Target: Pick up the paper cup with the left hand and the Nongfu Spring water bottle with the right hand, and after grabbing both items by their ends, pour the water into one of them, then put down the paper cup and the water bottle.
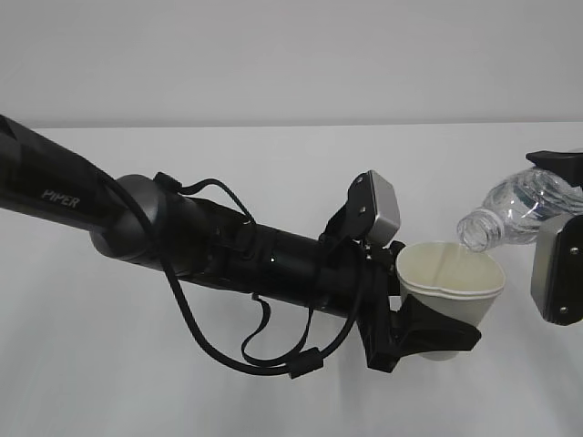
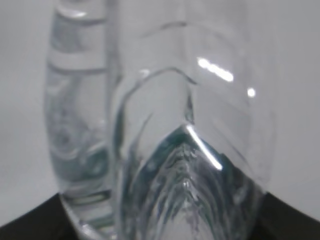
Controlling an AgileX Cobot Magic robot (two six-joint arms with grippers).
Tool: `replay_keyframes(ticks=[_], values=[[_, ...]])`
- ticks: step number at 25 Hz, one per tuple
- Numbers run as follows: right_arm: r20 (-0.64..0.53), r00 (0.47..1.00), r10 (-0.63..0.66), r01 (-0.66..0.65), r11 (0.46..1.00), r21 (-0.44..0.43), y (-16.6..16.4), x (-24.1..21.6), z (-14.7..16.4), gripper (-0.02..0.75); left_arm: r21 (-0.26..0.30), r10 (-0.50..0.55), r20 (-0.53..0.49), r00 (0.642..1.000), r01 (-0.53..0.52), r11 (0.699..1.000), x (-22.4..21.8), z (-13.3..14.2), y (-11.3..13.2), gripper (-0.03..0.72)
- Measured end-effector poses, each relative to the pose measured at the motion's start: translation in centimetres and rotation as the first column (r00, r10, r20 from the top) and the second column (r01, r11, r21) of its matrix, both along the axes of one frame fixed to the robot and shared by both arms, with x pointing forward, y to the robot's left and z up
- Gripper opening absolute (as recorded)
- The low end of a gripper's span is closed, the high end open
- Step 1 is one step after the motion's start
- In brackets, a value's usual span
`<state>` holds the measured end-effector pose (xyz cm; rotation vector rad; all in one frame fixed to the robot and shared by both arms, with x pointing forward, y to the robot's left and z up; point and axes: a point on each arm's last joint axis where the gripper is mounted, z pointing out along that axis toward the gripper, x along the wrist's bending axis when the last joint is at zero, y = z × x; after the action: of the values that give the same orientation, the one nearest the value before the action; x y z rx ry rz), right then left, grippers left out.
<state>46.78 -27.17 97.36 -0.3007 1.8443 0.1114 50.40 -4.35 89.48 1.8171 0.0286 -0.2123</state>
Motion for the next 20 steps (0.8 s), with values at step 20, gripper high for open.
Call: replay_keyframes(ticks=[20], values=[[0.005,1.0,0.008,-0.008,1.0,-0.011,0.04,0.0,0.02,0.448,0.0,0.0,0.0,1.0,0.0,1.0,0.0,0.0,0.0,0.435]])
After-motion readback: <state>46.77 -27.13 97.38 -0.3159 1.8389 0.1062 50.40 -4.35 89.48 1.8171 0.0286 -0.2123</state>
